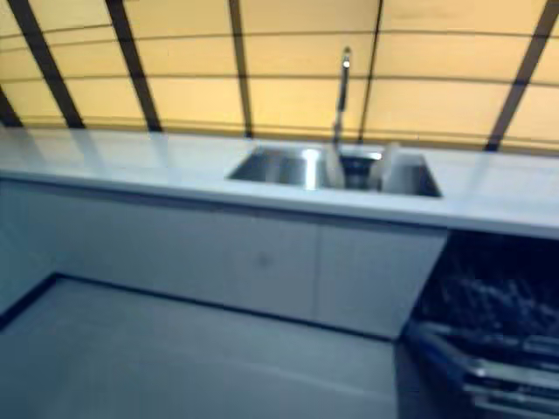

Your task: Take plates into dishwasher

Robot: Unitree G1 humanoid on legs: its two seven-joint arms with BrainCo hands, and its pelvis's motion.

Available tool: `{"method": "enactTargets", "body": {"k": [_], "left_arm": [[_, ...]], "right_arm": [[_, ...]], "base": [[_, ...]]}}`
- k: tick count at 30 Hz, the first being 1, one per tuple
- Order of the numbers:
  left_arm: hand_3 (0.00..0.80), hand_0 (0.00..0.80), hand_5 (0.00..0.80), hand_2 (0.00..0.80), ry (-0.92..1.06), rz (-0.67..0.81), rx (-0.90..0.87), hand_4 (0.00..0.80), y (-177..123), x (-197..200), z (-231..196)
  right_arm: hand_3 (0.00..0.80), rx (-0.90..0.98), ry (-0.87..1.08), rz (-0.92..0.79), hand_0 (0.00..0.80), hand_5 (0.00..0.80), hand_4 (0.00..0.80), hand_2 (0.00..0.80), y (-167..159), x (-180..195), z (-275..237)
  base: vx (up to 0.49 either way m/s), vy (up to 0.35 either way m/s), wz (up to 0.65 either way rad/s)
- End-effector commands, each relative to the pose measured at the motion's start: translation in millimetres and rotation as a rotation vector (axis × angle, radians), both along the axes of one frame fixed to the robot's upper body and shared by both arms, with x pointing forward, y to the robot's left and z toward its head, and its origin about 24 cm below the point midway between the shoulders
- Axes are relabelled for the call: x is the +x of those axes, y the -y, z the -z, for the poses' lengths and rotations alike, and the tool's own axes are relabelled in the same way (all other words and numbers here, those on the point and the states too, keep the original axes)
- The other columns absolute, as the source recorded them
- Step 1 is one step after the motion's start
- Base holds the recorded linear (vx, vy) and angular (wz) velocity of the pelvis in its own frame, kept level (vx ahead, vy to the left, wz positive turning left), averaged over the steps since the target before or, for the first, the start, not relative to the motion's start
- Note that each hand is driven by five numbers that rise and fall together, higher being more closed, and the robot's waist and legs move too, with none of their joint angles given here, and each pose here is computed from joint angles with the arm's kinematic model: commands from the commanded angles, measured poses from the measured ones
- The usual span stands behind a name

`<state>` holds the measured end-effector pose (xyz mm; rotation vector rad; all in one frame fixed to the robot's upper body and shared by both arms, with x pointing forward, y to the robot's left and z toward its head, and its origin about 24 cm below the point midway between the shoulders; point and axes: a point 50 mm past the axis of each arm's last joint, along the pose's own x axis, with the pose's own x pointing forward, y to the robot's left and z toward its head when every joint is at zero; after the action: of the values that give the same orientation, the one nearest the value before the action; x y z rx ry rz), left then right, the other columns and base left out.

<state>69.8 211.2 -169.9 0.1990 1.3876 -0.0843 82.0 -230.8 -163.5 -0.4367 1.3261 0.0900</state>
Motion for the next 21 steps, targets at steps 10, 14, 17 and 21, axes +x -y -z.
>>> {"method": "enactTargets", "body": {"k": [10,14,17,21], "left_arm": [[0.000,0.000,0.000,0.000,0.018,-0.009,0.022,0.000,-4,21,-4],[0.000,0.000,0.000,0.000,0.002,-0.032,0.019,0.000,-5,19,-3],[0.000,0.000,0.000,0.000,-0.001,-0.036,0.022,0.000,-5,18,-3],[0.000,0.000,0.000,0.000,-0.036,-0.034,0.031,0.000,-6,11,-2]], "right_arm": [[0.000,0.040,-0.014,-0.101,0.000,0.000,0.000,0.000,-22,11,3],[0.000,0.045,-0.010,-0.109,0.000,0.000,0.000,0.000,-24,15,2],[0.000,0.044,-0.008,-0.108,0.000,0.000,0.000,0.000,-24,16,2],[0.000,0.041,-0.005,-0.099,0.000,0.000,0.000,0.000,-23,17,2]], "base": [[0.000,0.001,-0.01],[0.000,0.000,0.00],[0.000,0.000,0.00],[0.000,0.000,0.00]]}}
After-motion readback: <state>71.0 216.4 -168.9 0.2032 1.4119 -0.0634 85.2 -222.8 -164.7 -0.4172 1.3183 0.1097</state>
